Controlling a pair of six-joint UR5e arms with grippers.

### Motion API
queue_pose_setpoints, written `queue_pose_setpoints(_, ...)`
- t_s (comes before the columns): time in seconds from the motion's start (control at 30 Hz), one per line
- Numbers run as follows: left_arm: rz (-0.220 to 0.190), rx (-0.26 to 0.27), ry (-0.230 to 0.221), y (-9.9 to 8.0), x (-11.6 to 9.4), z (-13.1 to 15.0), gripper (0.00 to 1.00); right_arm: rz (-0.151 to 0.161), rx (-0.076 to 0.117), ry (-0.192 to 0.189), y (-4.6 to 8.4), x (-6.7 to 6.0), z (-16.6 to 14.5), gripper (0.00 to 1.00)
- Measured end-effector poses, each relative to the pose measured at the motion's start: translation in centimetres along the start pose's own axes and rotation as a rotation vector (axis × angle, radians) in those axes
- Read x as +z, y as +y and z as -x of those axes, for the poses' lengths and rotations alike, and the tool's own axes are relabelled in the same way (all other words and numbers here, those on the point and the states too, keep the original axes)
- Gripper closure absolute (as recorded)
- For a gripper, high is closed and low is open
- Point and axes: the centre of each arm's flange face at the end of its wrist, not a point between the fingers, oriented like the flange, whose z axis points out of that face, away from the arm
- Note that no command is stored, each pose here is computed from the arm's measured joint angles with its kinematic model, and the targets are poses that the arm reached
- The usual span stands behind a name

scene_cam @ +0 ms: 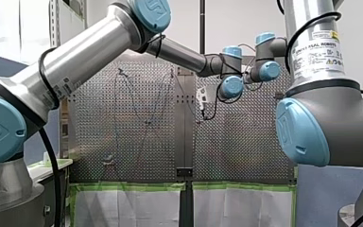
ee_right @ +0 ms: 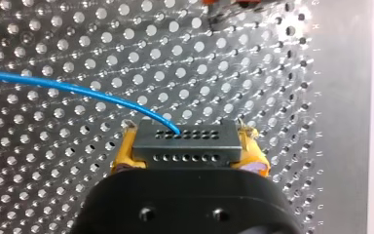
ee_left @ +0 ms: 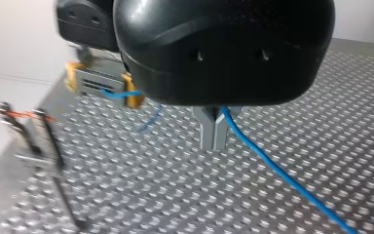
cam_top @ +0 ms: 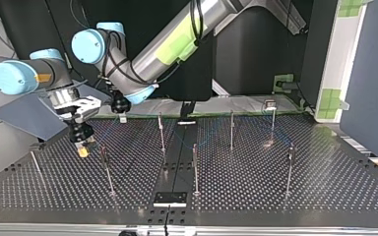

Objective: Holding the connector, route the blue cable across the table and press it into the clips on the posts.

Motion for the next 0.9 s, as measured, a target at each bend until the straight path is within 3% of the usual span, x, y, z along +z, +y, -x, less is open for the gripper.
queue_pose_setpoints(0.17,0.005,-0.026,-0.031,0.2,0.4,1.9,1.0,-0.004,-0.006,0.015,-0.3,-0.3,-1.0,1.0)
queue_pose_setpoints(0.53,0.025,-0.057,-0.061,1.1,2.1,3.0,1.0,-0.008,-0.014,0.052,-0.8,-1.0,-3.4,1.0)
queue_pose_setpoints(0.9,0.025,-0.066,-0.099,1.3,3.4,4.2,1.0,-0.005,-0.017,0.063,-0.8,-1.3,-4.2,1.0)
